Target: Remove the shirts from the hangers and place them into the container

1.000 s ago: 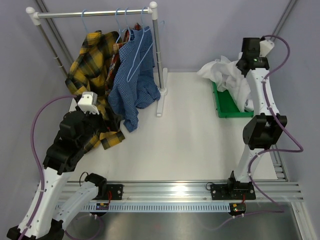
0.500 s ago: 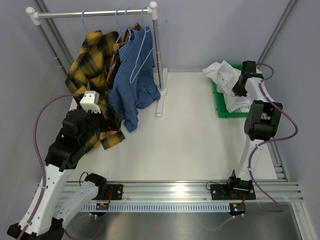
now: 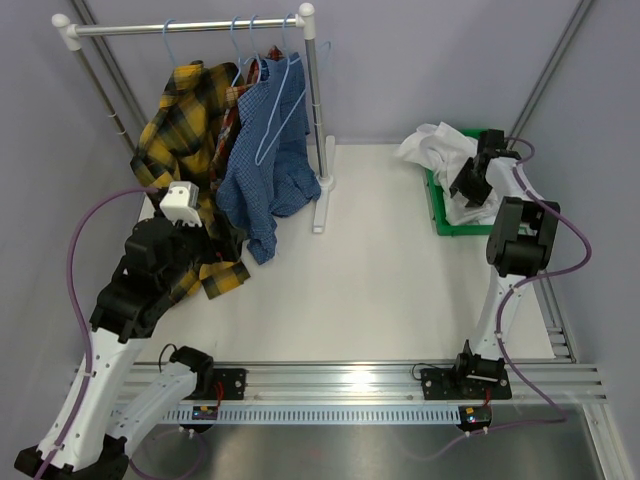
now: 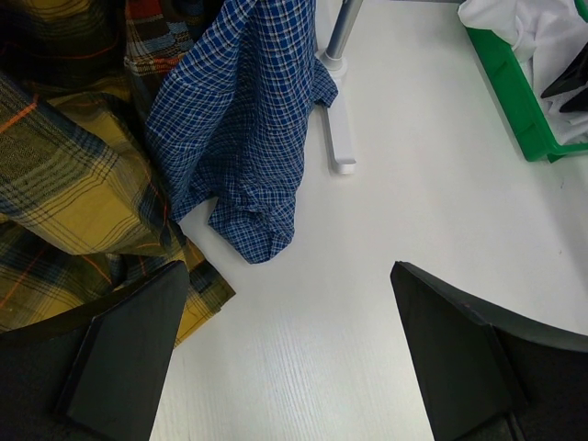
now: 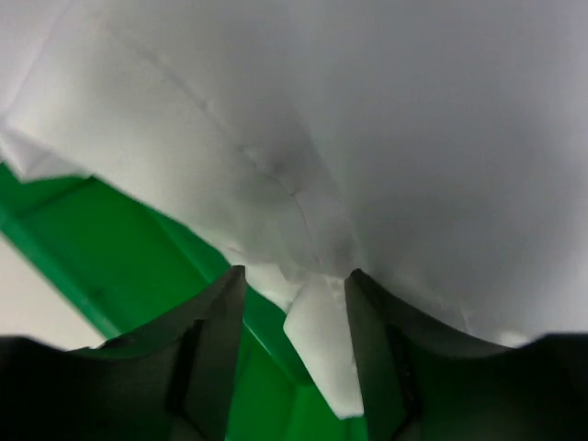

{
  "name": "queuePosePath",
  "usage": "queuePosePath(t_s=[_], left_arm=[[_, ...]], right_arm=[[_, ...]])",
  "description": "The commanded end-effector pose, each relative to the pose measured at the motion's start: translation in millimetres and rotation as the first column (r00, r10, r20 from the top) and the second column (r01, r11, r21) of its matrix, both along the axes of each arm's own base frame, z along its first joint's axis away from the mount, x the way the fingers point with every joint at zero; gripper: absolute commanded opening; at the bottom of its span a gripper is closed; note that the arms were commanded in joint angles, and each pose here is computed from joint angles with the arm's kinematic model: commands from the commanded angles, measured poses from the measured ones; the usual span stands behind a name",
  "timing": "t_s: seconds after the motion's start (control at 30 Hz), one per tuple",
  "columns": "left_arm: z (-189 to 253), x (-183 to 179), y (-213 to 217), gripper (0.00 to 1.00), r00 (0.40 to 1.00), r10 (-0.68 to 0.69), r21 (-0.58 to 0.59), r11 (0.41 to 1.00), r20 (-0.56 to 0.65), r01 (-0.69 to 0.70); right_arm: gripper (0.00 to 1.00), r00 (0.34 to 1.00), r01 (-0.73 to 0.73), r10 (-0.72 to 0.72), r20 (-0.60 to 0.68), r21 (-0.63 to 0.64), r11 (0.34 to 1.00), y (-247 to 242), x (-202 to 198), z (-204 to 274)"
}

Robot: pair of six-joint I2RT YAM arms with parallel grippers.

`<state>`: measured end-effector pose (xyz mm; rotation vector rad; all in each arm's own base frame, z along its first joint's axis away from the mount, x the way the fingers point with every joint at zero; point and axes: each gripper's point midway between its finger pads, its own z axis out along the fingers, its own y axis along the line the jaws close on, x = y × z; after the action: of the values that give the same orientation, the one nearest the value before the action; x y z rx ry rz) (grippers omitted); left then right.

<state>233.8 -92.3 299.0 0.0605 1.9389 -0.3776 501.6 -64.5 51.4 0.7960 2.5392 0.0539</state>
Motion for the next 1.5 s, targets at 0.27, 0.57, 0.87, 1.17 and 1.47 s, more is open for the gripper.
queuePosePath(t_s=[0.27, 0.57, 0.87, 1.17, 1.47], left_arm=[[16.4, 3.0, 1.0, 0.99, 0.999, 0.01, -0.015, 1.0, 0.042, -0.009], [11.5, 1.3, -0.4, 0.99, 1.0, 0.004, -0.018, 1.0, 0.023, -0.003], [0.4, 3.2, -2.3, 0.99, 1.0, 0.001, -0.009, 1.0, -0.021, -0.002], [-3.7, -0.3, 2.5, 0.99, 0.999, 0.012, 0.016, 1.0, -0.038, -0.011], [-3.6, -3.8, 3.7, 0.99, 0.999, 0.012, 0.016, 1.0, -0.043, -0.012]], right_arm=[[0.76, 0.844, -0.235, 0.349, 0.408, -0.304, 0.923, 39.1, 29.8, 217.4], [0.89, 0.72, -0.454, 0.608, 0.334, -0.436, 0.777, 101.3, 83.2, 196.0], [0.88, 0.754, -0.439, 0.558, 0.347, -0.367, 0.82, 113.0, 119.5, 147.8], [0.71, 0.754, -0.435, 0.524, 0.397, -0.295, 0.851, 130.5, 145.5, 112.9], [0.0, 0.788, -0.328, 0.458, 0.411, -0.348, 0.878, 109.8, 147.4, 120.4]])
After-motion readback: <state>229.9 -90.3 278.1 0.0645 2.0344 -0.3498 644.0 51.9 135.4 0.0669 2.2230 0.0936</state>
